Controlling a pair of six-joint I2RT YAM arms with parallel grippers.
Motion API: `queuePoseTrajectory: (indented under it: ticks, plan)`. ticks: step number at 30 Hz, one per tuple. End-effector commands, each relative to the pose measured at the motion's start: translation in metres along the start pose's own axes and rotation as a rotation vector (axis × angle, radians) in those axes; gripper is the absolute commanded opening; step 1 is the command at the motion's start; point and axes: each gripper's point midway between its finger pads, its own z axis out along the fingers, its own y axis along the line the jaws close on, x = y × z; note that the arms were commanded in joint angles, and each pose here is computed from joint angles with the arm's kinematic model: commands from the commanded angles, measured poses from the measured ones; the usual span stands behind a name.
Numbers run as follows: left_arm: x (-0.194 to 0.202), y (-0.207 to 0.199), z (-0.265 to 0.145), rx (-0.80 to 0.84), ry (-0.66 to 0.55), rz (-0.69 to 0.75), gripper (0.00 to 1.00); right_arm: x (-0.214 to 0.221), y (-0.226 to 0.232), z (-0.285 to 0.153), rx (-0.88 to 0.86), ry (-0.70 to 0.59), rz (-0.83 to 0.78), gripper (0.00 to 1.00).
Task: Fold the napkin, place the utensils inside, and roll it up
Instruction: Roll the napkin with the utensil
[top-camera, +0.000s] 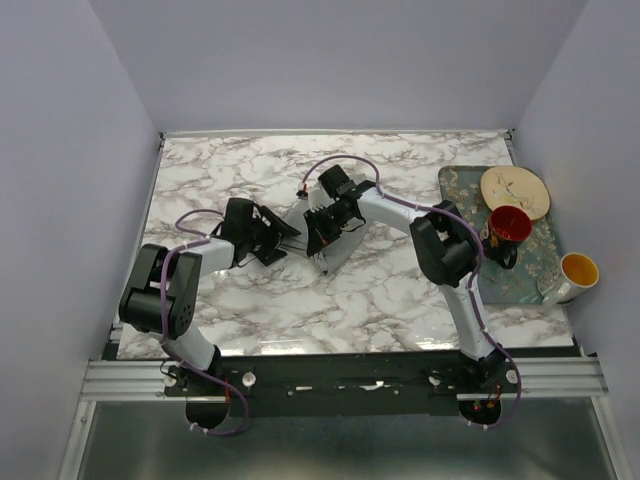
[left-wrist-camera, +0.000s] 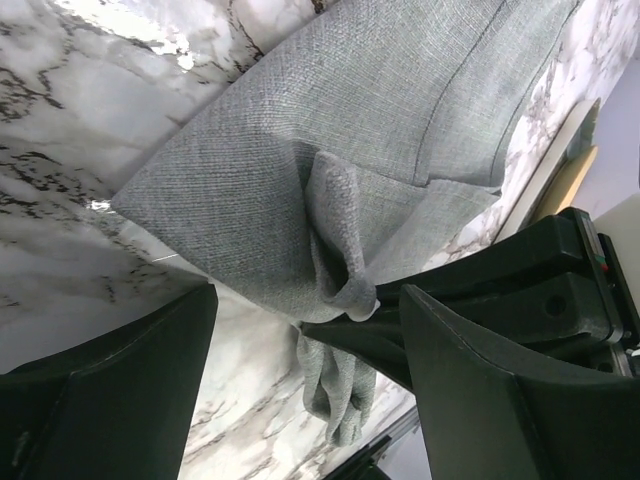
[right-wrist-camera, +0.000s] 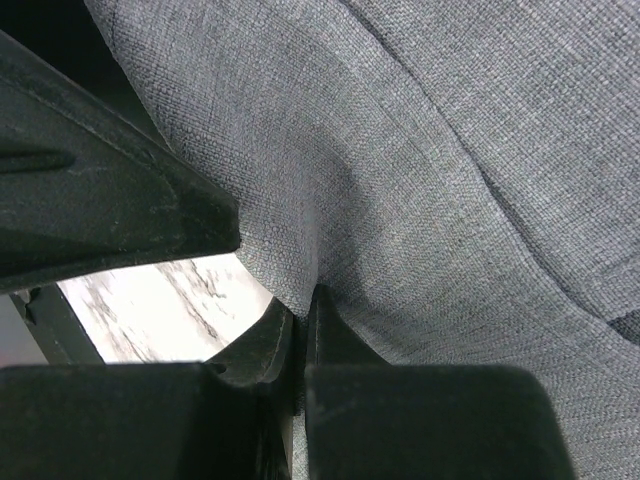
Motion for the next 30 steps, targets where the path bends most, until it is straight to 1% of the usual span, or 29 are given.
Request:
queuePoseTrajectory:
  ticks: [1,3,7,8,10,11,13,14,16,19,20,22,23,25,26,28,29,30]
  plan:
    - [0.001,0.013,0.014,-0.072,-0.006,-0.034,0.84,-0.002,0.005,-0.008,0.024,-0.009,-0.01,0.01]
    - [0.001,0.016,0.017,-0.084,-0.004,-0.043,0.8,-0.003,0.005,-0.008,0.028,-0.01,-0.012,0.01]
    - [-0.002,0.024,0.017,-0.113,-0.035,-0.052,0.74,-0.004,0.005,-0.009,0.029,-0.012,-0.02,0.01]
    - [-0.004,0.027,0.017,-0.126,-0.057,-0.052,0.7,-0.003,0.005,-0.009,0.029,-0.011,-0.021,0.01]
    - [-0.005,0.03,0.018,-0.133,-0.062,-0.057,0.64,-0.004,0.005,-0.01,0.032,-0.014,-0.024,0.0]
    - [-0.005,0.03,0.019,-0.134,-0.06,-0.059,0.6,-0.004,0.005,-0.01,0.034,-0.014,-0.027,0.01]
    - [-0.005,0.033,0.022,-0.139,-0.058,-0.058,0.55,-0.004,0.004,-0.011,0.04,-0.015,-0.029,0.0]
    - [-0.005,0.033,0.023,-0.137,-0.057,-0.058,0.49,-0.003,0.004,-0.011,0.041,-0.012,-0.033,0.01]
    - [-0.006,0.036,0.025,-0.144,-0.066,-0.053,0.47,-0.003,0.003,-0.011,0.05,-0.011,-0.035,0.01]
    - [-0.006,0.04,0.027,-0.15,-0.069,-0.047,0.47,-0.002,0.003,-0.011,0.061,-0.007,-0.048,0.01]
    - [-0.007,0.04,0.028,-0.15,-0.073,-0.046,0.43,-0.002,0.002,-0.011,0.069,-0.006,-0.047,0.01]
    - [-0.008,0.042,0.028,-0.152,-0.08,-0.03,0.4,-0.002,0.003,-0.011,0.069,-0.004,-0.048,0.01]
    - [-0.009,0.043,0.029,-0.157,-0.084,-0.024,0.38,-0.002,0.001,-0.012,0.08,-0.004,-0.084,0.01]
    - [-0.011,0.044,0.029,-0.165,-0.093,-0.006,0.34,-0.003,0.002,-0.011,0.093,-0.003,-0.098,0.01]
    - [-0.013,0.043,0.029,-0.168,-0.096,0.0,0.26,-0.002,-0.001,-0.012,0.109,-0.001,-0.106,0.01]
    - [-0.011,0.047,0.029,-0.194,-0.084,0.012,0.18,-0.002,0.002,-0.01,0.132,0.005,-0.127,0.01]
    - [-0.013,0.044,0.03,-0.194,-0.083,0.016,0.11,-0.003,-0.001,-0.012,0.162,0.006,-0.142,0.01]
    - [-0.012,0.045,0.029,-0.201,-0.081,0.022,0.1,-0.001,0.003,-0.009,0.173,0.018,-0.159,0.03]
